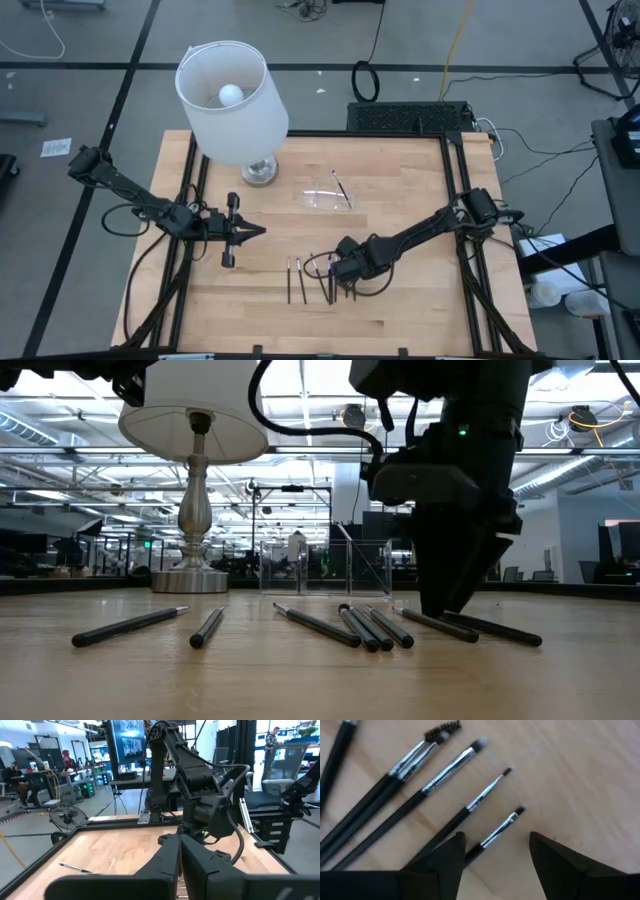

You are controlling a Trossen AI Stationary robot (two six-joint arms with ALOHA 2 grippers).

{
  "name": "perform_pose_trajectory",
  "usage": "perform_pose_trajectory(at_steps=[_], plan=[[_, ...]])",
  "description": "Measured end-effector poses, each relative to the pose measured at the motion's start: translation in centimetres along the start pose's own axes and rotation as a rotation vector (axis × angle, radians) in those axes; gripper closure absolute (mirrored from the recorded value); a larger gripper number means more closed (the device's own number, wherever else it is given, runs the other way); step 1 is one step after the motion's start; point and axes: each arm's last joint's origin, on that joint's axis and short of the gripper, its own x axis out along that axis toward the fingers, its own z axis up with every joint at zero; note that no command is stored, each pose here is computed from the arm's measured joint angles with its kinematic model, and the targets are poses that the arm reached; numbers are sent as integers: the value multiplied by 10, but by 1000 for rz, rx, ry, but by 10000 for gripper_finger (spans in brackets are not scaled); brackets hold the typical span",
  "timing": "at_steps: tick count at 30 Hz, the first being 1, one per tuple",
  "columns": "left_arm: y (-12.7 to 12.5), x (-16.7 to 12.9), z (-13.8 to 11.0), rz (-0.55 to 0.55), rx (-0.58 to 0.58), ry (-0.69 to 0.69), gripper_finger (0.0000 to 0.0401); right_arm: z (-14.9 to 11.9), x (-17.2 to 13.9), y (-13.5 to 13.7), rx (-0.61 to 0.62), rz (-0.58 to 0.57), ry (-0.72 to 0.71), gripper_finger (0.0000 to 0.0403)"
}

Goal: Put items in baskets/containers
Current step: Put the black eyeshadow brush into the transparent organizer

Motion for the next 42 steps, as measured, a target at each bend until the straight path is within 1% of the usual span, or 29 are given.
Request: perform_pose_trajectory(at_steps=[5,8,11,17,18,21,24,26,28,33,38,40,42], plan=[[0,0,-1,-1,-7,6,396,-1,4,0,-40,-22,9,214],[0,0,-1,-1,-10,9,396,-1,5,-1,-79,-25,10,238],[0,0,-1,-3,-10,12,382,-1,6,-1,-106,-29,9,277],[0,0,-1,-3,-10,13,356,1,6,-5,-156,-60,-11,386],[0,0,-1,-3,-10,13,354,2,5,-5,-170,-61,-18,393],[0,0,-1,-3,-10,13,353,3,6,-5,-181,-66,-35,391],[0,0,-1,-4,-10,13,352,4,0,-4,-214,-53,-62,398],[0,0,-1,-4,-10,13,352,6,-6,-4,-226,-56,-117,399],[0,0,-1,-4,-10,12,352,9,-20,-5,-237,-46,-188,400],[0,0,-1,-4,-12,8,352,13,-73,-3,-303,27,-427,401],[0,0,-1,-3,-6,6,352,21,-124,-3,-419,120,-687,402],[0,0,-2,-5,26,17,352,27,-136,-7,-472,161,-797,402],[-1,0,-6,-9,75,54,352,37,-136,-14,-519,208,-894,402]])
